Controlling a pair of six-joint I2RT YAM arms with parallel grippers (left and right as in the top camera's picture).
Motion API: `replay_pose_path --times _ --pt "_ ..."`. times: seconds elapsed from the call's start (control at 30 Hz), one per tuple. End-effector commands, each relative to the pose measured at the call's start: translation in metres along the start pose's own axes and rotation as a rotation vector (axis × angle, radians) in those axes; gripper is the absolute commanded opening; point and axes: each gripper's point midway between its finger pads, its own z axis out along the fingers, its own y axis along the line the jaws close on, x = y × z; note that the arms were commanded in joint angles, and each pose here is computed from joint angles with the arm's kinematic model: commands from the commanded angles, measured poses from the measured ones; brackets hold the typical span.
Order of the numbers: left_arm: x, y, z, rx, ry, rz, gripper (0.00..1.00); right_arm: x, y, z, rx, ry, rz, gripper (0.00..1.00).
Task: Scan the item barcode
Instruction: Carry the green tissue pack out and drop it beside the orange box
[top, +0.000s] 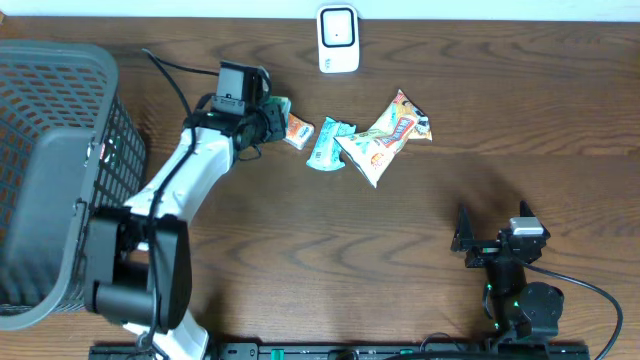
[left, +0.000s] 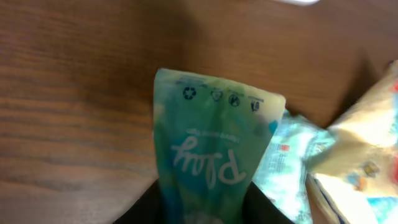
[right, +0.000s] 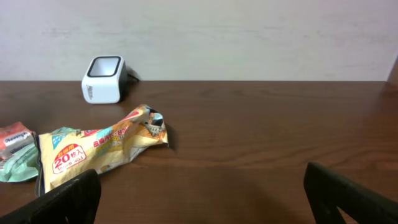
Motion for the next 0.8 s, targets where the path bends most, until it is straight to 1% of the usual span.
replay_pose_path --times 0.0,0.07,0.1,0.17,0.23,0.37,0.47,0.57,0.63,0.67,0.77 --pt "-0.005 0.003 0.001 -0.022 -0.016 0.011 0.53 0.000 0.000 0.000 -0.002 -0.001 -0.012 0.99" --pt "-0.009 0.006 0.000 -0.041 -0.033 0.056 0.58 0.000 0.000 0.000 -0.002 -0.001 -0.012 0.99" --pt "-0.012 0.007 -0.002 -0.055 -0.046 0.090 0.59 0.000 0.000 0.000 -0.002 -0.001 -0.012 0.99" --pt "-0.019 0.014 -0.009 -0.110 -0.079 0.158 0.63 0.000 0.000 0.000 -0.002 -0.001 -0.012 0.99" --pt "-0.029 0.020 -0.020 -0.163 -0.121 0.190 0.67 0.000 0.000 0.000 -0.002 -0.001 -0.012 0.99" --pt "-0.058 0.026 -0.061 -0.278 -0.244 0.270 0.70 0.000 0.000 0.000 -0.002 -0.001 -0.012 0.99" --pt "-0.083 0.038 -0.109 -0.429 -0.365 0.311 0.74 0.000 0.000 0.000 -0.002 -0.001 -0.012 0.99" --pt "-0.104 0.060 -0.169 -0.617 -0.495 0.294 0.78 0.000 0.000 0.000 -0.002 -0.001 -0.012 0.99" --pt "-0.114 0.077 -0.208 -0.719 -0.577 0.243 0.79 0.000 0.000 0.000 -0.002 -0.001 -0.012 0.99" --pt "-0.117 0.086 -0.227 -0.752 -0.616 0.210 0.79 0.000 0.000 0.000 -0.002 -0.001 -0.012 0.99" --pt "-0.121 0.110 -0.274 -0.777 -0.692 0.134 0.79 0.000 0.000 0.000 -0.002 -0.001 -0.012 0.99"
